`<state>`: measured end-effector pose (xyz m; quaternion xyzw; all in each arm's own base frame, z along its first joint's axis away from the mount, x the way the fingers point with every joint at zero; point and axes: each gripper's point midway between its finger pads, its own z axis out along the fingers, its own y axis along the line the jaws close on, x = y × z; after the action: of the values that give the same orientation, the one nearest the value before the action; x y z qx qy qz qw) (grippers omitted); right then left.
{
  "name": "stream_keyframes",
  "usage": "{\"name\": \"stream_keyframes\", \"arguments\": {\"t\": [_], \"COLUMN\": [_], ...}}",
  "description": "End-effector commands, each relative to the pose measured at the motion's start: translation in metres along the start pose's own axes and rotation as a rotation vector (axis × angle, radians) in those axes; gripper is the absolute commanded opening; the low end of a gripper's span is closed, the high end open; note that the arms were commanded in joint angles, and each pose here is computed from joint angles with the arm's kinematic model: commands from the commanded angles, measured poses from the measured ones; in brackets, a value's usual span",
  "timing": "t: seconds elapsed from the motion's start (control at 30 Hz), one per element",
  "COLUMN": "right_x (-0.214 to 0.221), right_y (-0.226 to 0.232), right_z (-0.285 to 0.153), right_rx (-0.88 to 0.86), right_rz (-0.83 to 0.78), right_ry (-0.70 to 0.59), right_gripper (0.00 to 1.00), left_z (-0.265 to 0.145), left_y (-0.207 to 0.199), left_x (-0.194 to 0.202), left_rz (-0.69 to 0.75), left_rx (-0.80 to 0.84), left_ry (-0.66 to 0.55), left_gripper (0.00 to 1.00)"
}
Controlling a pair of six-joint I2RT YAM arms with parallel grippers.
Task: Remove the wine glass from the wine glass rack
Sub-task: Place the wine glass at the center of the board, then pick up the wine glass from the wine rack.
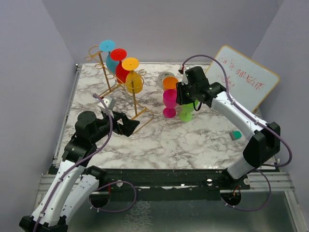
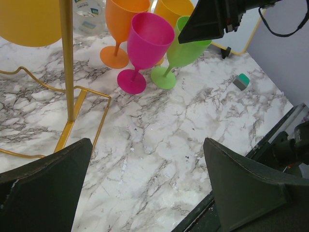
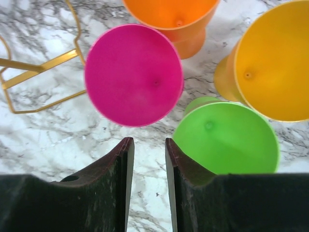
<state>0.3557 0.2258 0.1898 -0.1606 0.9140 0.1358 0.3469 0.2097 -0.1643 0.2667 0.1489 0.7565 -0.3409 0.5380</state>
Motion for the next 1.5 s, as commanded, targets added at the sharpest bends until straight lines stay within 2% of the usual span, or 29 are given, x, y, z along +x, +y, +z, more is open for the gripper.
{"name": "stream_keyframes", "arguments": {"t": [0.0, 0.27, 0.47, 0.77, 0.93, 1.3, 1.47], "right_x": [-0.020, -0.022, -0.044, -0.111, -0.153, -0.199, -0.214], "right_y": [0.025, 0.010, 0.021, 0.066, 0.092, 0.155, 0.170], "right_z": [-0.030, -0.031, -0.049, -0.073, -0.079, -0.073, -0.069], "right_rx": [-0.130, -0.046, -0.098, -0.317, -0.446, -0.814, -0.914], "right_rz": [0.034, 0.039, 0.028, 0.094, 0.135, 0.164, 0.186], "right_ry": [-0.055, -0.060, -0.130, -0.320, -0.406, -0.377, -0.364], "right_gripper": [0.38, 0.39, 0.41, 0.48, 0.50, 0.58, 0.59], "left_z": [-0.002, -0.006, -0.007, -0.006, -0.015, -0.025, -0.026], "left_y": [-0.005, -0.002, 0.000, 0.021, 0.018, 0.014, 0.013], "left_x": [-0.015, -0.019, -0.019, -0.006, -0.008, -0.001, -0.003], "left_rz": [0.023, 0.027, 0.025, -0.004, -0.023, -0.045, -0.041], "left_rx": [0.005, -0.019, -0.029, -0.136, -0.140, -0.132, -0.128], "left_ry": [-0.031, -0.054, -0.060, -0.032, -0.069, -0.066, -0.070], "left_gripper": [0.99, 0.99, 0.99, 0.99, 0.99, 0.99, 0.99]}}
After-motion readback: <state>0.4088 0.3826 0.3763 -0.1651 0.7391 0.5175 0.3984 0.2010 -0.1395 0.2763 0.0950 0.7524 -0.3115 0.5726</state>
